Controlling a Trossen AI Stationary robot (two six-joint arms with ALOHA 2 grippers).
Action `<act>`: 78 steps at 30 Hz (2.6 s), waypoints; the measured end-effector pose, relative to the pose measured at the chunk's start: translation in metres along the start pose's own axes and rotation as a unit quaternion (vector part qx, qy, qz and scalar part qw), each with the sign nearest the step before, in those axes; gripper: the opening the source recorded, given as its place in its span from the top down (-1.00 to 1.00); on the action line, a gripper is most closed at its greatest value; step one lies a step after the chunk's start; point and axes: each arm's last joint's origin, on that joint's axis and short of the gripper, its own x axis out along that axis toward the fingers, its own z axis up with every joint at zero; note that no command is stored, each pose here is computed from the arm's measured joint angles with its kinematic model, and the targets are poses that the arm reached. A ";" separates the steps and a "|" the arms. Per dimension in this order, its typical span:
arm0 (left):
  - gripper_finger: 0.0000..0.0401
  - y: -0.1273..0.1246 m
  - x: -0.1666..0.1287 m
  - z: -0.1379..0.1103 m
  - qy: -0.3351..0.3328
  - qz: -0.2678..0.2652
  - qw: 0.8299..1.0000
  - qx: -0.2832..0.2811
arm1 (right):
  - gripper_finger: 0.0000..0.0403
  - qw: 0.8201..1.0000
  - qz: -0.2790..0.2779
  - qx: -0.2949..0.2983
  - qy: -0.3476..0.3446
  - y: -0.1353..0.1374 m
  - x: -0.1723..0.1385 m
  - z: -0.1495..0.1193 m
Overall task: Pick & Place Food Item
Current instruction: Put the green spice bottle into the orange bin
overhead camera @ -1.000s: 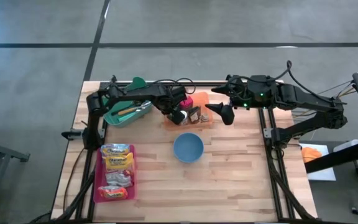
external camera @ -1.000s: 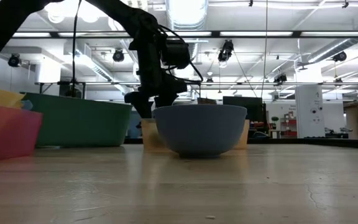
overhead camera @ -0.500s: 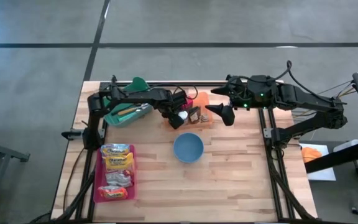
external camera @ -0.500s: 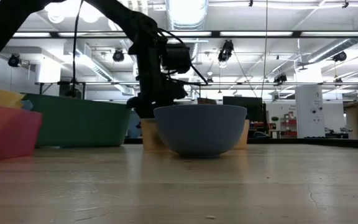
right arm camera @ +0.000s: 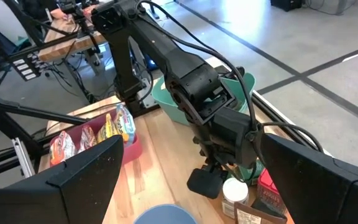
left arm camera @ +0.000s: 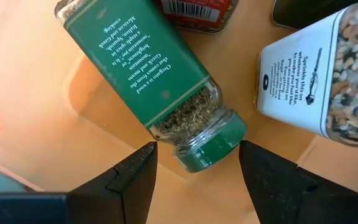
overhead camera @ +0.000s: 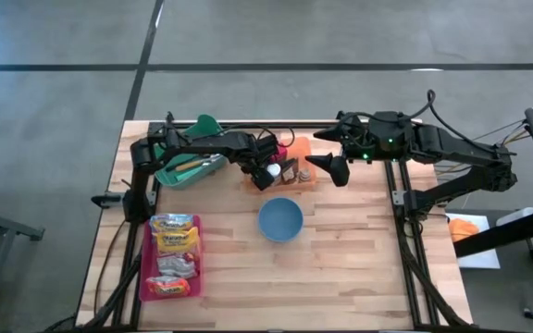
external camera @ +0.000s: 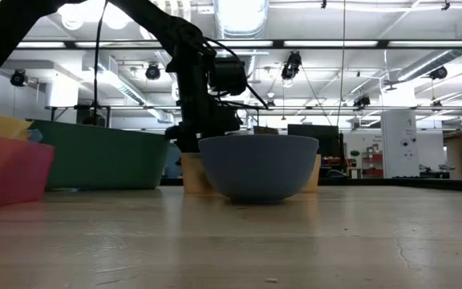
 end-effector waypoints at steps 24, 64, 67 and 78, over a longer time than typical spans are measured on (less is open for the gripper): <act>0.48 -0.005 0.020 -0.003 0.046 -0.030 0.998 -0.013 | -0.86 1.000 0.012 0.014 -0.001 0.001 0.000 0.001; 0.16 0.014 -0.012 0.027 -0.011 -0.065 0.984 -0.164 | -0.86 1.000 0.022 0.012 0.012 0.001 -0.001 -0.001; 0.04 0.015 0.001 0.028 0.002 -0.061 0.981 -0.182 | -0.86 1.000 0.023 0.011 0.011 0.001 -0.001 -0.001; -0.04 0.013 0.010 0.035 -0.010 -0.072 0.976 -0.207 | -0.86 0.999 0.047 0.023 0.012 0.003 -0.003 0.000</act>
